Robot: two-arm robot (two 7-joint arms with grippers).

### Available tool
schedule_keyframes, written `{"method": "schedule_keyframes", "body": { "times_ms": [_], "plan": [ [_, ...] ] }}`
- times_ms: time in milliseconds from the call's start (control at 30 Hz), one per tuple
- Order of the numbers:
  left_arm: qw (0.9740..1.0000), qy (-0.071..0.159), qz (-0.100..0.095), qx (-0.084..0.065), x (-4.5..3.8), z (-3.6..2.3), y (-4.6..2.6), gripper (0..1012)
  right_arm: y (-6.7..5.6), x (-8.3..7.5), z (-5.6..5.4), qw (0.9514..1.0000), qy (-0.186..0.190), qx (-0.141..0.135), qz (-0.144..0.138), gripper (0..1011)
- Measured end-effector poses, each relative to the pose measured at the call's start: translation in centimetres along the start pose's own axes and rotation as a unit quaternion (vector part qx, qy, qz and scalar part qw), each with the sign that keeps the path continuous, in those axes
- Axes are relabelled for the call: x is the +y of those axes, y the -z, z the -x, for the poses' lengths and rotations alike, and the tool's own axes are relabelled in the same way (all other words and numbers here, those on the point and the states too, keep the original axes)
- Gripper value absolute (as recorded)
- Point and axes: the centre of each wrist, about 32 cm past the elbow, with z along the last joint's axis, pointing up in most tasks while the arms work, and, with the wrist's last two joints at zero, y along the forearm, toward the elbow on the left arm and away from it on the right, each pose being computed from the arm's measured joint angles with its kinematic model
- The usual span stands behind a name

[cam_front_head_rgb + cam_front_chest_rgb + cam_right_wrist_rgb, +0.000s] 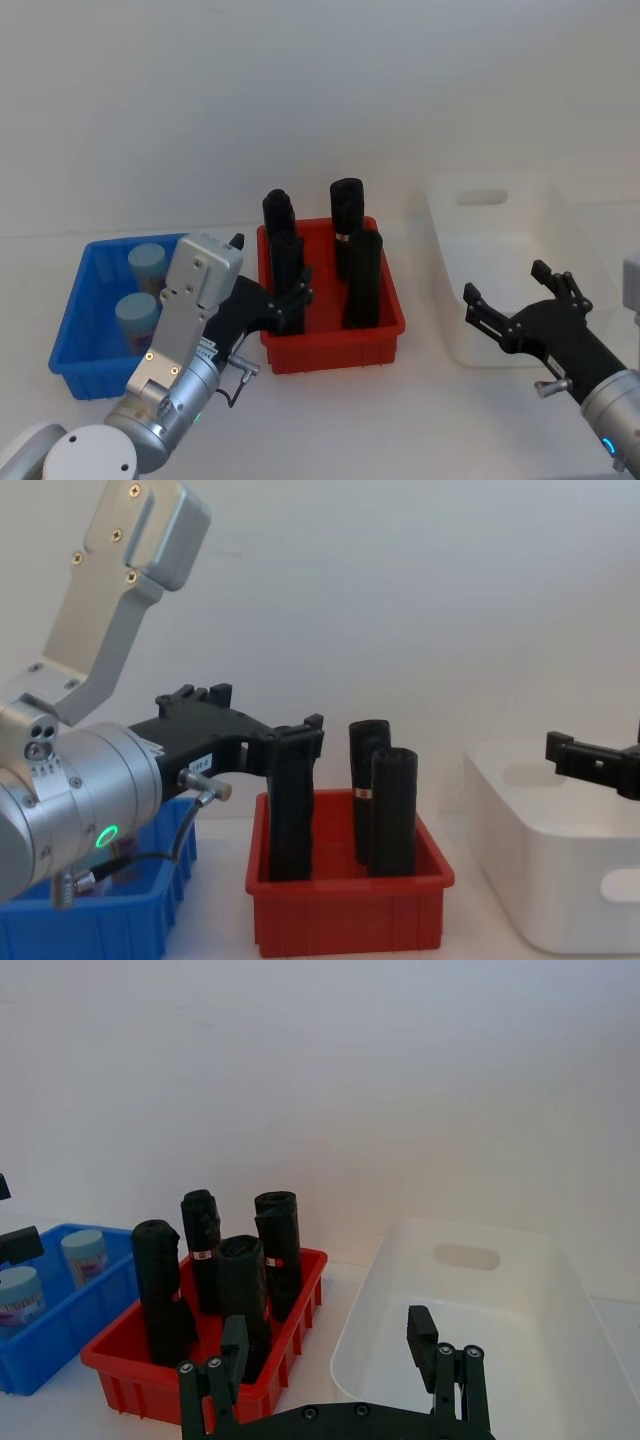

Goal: Pick the cotton swabs from the blue box and place them into the white box.

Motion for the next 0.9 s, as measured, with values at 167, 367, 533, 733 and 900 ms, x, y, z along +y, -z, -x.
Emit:
{"method": "schedule_keyframes", "body": {
  "times_ms": [167, 367, 533, 733, 900],
  "plan": [
    [1.0000, 0.000, 0.000, 0.000, 0.00, 0.00, 0.00, 1004, 0.00, 0.00, 0.00, 1.0000, 0.000, 0.000, 0.000, 1002],
    [1.0000, 0.000, 0.000, 0.000, 0.00, 0.00, 0.00, 1004, 0.00, 0.00, 0.00, 1.0000, 0.000, 0.000, 0.000, 1002],
    [1.0000, 0.000, 0.000, 0.000, 0.00, 0.00, 0.00, 1004, 0.00, 0.00, 0.00, 1.0000, 0.000, 0.000, 0.000, 1002],
    [1.0000, 0.000, 0.000, 0.000, 0.00, 0.00, 0.00, 1004, 0.00, 0.00, 0.00, 1.0000, 0.000, 0.000, 0.000, 1002],
    [1.0000, 0.000, 0.000, 0.000, 0.00, 0.00, 0.00, 1004, 0.00, 0.00, 0.00, 1.0000, 0.000, 0.000, 0.000, 1002]
  ]
}}
